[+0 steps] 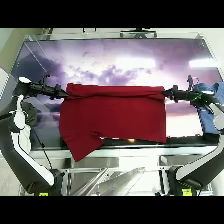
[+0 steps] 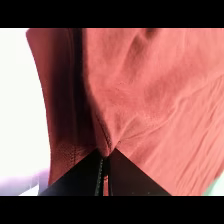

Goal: Fold the shirts.

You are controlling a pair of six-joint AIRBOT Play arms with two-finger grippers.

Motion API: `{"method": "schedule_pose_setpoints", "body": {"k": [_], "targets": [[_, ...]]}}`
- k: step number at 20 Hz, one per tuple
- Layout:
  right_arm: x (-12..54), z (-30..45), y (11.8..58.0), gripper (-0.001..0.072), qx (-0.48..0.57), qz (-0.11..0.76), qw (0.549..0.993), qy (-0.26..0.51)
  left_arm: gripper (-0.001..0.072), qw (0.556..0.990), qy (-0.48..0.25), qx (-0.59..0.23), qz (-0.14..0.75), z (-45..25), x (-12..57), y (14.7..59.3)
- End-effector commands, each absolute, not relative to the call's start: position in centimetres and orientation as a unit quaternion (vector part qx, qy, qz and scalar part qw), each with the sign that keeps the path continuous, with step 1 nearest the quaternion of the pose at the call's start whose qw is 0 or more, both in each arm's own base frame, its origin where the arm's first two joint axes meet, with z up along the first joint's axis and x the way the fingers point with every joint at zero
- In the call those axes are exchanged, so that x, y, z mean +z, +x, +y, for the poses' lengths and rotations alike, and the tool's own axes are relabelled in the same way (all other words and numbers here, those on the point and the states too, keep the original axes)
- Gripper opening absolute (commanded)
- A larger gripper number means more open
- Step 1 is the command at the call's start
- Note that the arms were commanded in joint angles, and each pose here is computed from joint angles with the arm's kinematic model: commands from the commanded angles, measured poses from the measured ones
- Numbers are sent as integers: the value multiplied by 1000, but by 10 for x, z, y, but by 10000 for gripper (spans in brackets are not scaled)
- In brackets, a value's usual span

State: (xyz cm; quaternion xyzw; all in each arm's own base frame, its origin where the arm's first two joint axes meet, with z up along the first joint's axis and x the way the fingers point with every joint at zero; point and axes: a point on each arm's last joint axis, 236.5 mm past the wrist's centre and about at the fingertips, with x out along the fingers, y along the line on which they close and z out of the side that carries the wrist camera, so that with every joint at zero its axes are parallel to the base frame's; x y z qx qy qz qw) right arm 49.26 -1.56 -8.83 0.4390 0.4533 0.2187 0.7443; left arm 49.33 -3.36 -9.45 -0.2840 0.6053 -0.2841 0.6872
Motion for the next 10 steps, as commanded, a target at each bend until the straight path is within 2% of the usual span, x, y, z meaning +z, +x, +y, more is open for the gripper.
{"method": "schedule_pose_setpoints", "body": {"k": [1,9,10], "targets": [[-106,-28,491,15,188,471,756,413,10,693,-280,-275,604,-26,-97,495],[-109,-25,498,16,179,467,766,404,10,695,-261,-268,614,-24,-104,493],[-105,-22,497,47,188,468,763,403,12,693,-259,-273,615,-25,-100,491]]}}
